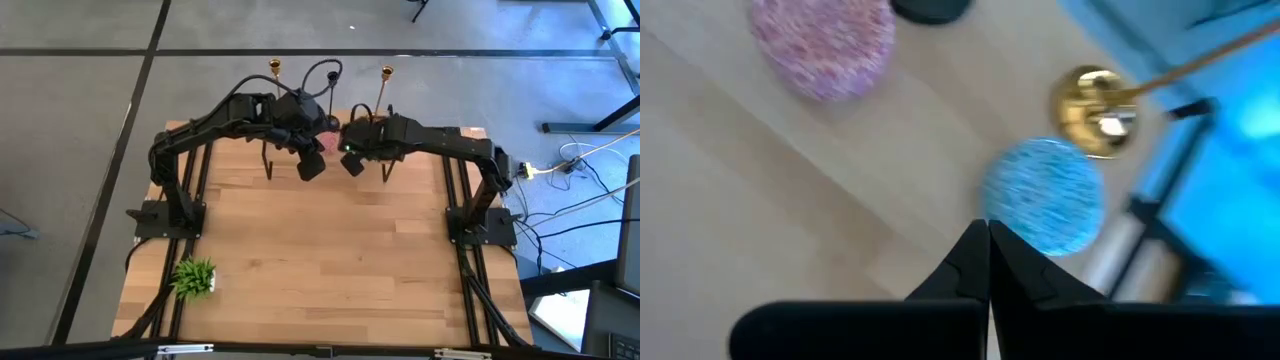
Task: Pick & Place candle stick holders
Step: Put the blue scented candle on the shelf
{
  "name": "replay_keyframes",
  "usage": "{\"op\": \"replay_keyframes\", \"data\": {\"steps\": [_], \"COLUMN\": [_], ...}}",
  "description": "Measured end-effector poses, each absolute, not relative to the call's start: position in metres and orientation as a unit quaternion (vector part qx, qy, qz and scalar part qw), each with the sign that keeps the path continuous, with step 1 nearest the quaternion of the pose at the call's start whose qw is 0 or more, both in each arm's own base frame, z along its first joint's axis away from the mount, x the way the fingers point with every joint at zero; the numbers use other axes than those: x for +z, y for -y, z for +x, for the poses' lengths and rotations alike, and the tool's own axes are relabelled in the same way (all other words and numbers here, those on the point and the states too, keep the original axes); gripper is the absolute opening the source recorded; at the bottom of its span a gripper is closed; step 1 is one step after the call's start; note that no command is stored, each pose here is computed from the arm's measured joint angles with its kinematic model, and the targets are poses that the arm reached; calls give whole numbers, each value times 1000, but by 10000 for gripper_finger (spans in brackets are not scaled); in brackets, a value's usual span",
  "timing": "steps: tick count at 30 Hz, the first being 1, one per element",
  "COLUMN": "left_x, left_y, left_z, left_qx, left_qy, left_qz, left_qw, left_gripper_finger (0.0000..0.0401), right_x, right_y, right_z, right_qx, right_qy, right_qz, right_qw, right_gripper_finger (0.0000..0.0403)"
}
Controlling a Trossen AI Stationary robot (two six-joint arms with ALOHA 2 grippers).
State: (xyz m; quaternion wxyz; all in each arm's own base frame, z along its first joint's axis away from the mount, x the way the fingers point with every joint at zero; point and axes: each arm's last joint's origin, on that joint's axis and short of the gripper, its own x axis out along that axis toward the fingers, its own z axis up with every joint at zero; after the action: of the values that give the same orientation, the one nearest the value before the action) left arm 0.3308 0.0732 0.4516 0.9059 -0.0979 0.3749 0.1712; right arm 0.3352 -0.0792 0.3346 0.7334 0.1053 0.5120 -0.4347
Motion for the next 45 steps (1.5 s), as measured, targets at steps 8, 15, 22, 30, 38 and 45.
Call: {"op": "replay_keyframes", "data": {"steps": [8,15,22,30,38,45], "left_x": [447,443,418,415,381,351], "left_y": [-63,-49,-41,-45,-53,-61], "left_z": [327,332,362,381,415,414], "left_qx": [164,155,146,224,315,284], "left_qy": [-413,-423,-449,-399,-400,-477], "left_qz": [-69,-34,-17,20,51,51], "left_qw": [893,892,881,889,859,830], "left_gripper_finger": [1,1,1,1,1,1], "right_x": [336,320,299,295,268,264], "right_y": [26,-14,-47,-47,-29,-16], "right_z": [333,330,305,297,276,263], "right_qx": [-452,-412,-359,-354,-341,-327], "right_qy": [-511,-508,-479,-472,-464,-468], "right_qz": [-6,-47,-55,-56,-45,-52], "right_qw": [731,755,799,805,816,819], "right_gripper_finger": [0,0,0,0,0,0]}}
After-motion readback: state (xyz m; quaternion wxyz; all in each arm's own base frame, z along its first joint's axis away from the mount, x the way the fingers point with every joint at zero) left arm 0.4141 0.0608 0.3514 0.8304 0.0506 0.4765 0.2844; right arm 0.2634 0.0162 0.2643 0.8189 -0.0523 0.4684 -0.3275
